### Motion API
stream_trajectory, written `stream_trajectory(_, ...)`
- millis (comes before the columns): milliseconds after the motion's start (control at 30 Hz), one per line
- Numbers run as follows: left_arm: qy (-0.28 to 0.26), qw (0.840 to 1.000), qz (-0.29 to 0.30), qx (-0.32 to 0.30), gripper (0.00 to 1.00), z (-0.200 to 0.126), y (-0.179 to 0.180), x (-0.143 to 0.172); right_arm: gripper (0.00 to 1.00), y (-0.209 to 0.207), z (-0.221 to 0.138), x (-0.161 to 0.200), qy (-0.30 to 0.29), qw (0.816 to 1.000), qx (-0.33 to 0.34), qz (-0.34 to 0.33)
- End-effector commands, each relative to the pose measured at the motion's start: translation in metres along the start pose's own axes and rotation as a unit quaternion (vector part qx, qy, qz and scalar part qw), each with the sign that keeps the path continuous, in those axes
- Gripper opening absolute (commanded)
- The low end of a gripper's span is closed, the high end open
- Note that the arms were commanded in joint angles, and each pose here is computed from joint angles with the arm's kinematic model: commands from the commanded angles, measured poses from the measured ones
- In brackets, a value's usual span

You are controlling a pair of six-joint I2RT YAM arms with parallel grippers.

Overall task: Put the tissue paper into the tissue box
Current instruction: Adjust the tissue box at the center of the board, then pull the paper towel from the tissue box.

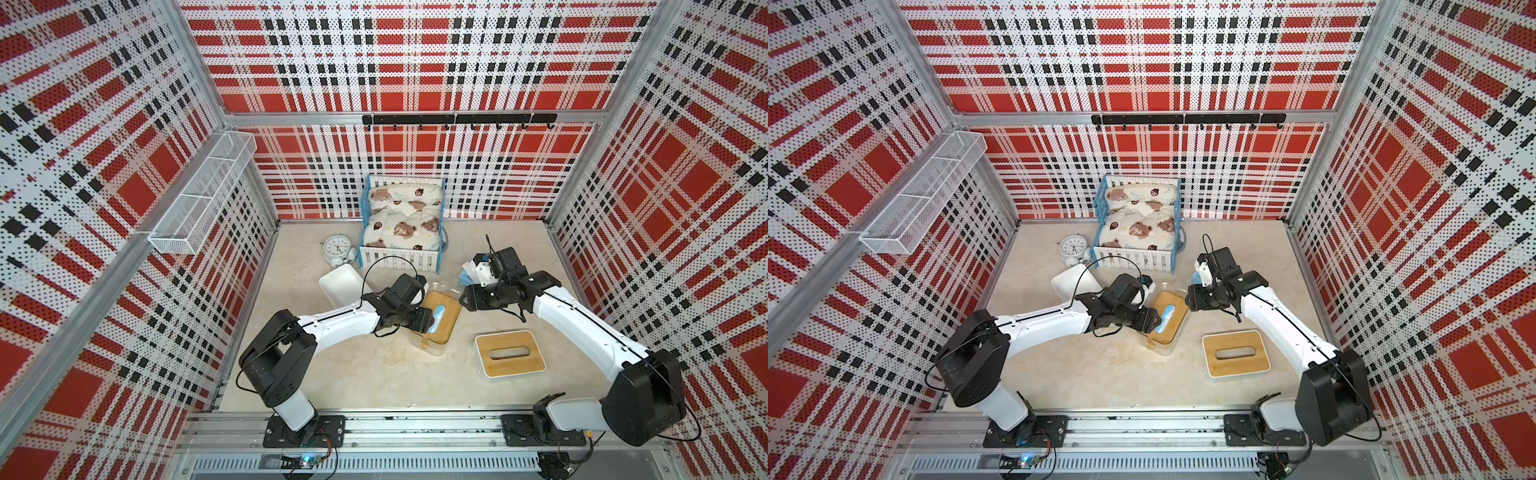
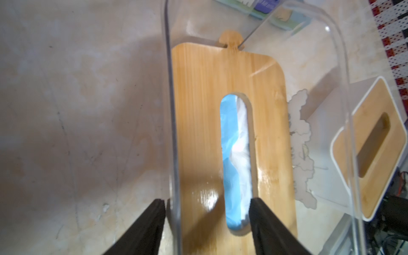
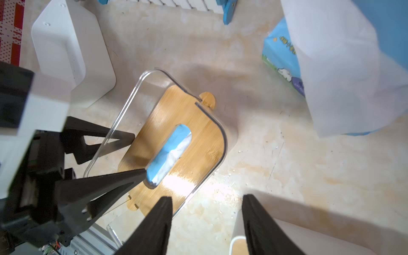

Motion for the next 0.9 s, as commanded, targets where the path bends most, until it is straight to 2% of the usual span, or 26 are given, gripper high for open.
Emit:
stream_trajectory(0, -0.027, 0.999, 0.000, 0.024, 0.71, -0.002, -0.007, -0.017, 0.61, 0.007, 0.016, -0.002, -0.017, 0.996, -0.074, 0.037)
stream_trajectory(133, -0.007, 0.999, 0.011, 0.036, 0.87, 0.009, -0.007, -0.021, 0.61, 0.005, 0.033, -0.001, -0.016, 0.994, -0.093, 0.046)
stream_trajectory(267, 0.007, 0.999, 0.021, 0.033, 0.90, 0.019, -0.009, -0.025, 0.58, 0.002, 0.046, 0.001, -0.005, 0.995, -0.091, 0.048)
stream_trajectory(567, 0.014, 0.999, 0.029, -0.036, 0.89, 0.037, 0.000, -0.031, 0.56, -0.001, 0.051, -0.001, -0.002, 0.996, -0.085, 0.039)
stream_trajectory(767, 0.021, 0.997, 0.033, -0.069, 0.81, 0.043, 0.002, -0.030, 0.55, -0.001, 0.053, -0.002, -0.004, 0.996, -0.085, 0.035)
stream_trajectory(867, 0.029, 0.996, 0.039, -0.080, 0.81, 0.048, 0.000, -0.026, 0.55, -0.001, 0.054, -0.003, -0.004, 0.996, -0.087, 0.033)
Point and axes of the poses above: each gripper's point midway between its finger pads, its own z axis out along the fingers, its own y axis along the line the jaws close on, x = y × z, the point moved 8 cm from there along -z, back along the fingers, and after that the axes turned 14 degrees about -z, right-handed, at the moved point
